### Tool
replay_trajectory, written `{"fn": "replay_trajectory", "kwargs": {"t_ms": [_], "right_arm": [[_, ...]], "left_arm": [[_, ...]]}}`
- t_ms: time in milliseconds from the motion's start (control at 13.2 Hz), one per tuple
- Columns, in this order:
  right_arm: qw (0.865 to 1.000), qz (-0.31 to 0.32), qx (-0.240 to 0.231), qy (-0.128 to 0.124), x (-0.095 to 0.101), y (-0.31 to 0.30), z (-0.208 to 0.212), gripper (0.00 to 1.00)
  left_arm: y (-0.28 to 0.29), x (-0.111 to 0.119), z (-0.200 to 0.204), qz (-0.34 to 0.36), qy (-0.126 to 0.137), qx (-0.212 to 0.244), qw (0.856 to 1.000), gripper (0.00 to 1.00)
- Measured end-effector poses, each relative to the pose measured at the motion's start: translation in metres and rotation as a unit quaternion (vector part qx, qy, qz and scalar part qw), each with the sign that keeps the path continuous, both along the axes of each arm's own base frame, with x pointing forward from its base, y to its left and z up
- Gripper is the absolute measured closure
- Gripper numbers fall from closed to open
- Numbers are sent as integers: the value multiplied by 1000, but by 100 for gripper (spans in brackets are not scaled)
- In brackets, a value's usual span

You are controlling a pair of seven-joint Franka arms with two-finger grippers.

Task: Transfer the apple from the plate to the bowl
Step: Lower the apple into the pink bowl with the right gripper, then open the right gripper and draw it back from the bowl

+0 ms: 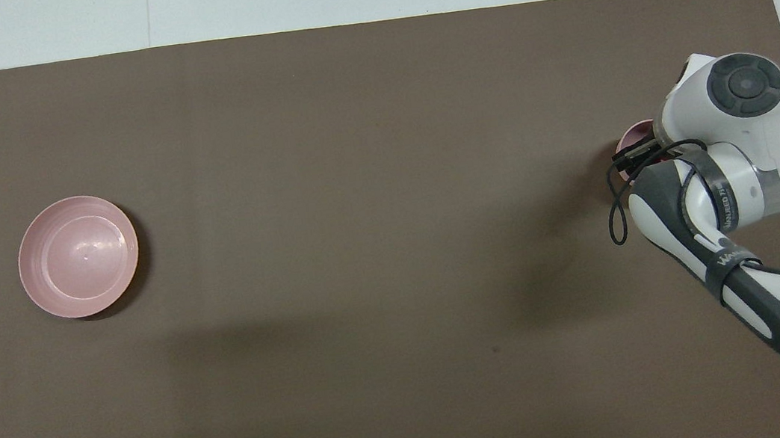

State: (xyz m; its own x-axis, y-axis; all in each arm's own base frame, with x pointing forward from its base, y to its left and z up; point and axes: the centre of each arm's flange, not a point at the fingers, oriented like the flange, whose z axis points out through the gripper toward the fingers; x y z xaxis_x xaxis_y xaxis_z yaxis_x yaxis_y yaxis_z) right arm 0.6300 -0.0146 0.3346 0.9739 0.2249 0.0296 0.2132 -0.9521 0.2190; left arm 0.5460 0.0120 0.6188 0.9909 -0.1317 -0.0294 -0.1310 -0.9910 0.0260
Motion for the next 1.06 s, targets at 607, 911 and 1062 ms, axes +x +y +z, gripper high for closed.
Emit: {"fn": "replay_trajectory", "kwargs": {"t_ms": [607,911,1062], "right_arm": [[993,-85,83,5,-30,13,154,0],[987,-123,99,20,-69,32,212,0],[987,-129,97,28,-81,51,220,0]], "left_arm": [[0,0,0,0,1,0,1000,0],[0,0,0,0,1,0,1000,0],[0,0,0,0,1,0,1000,0]]}}
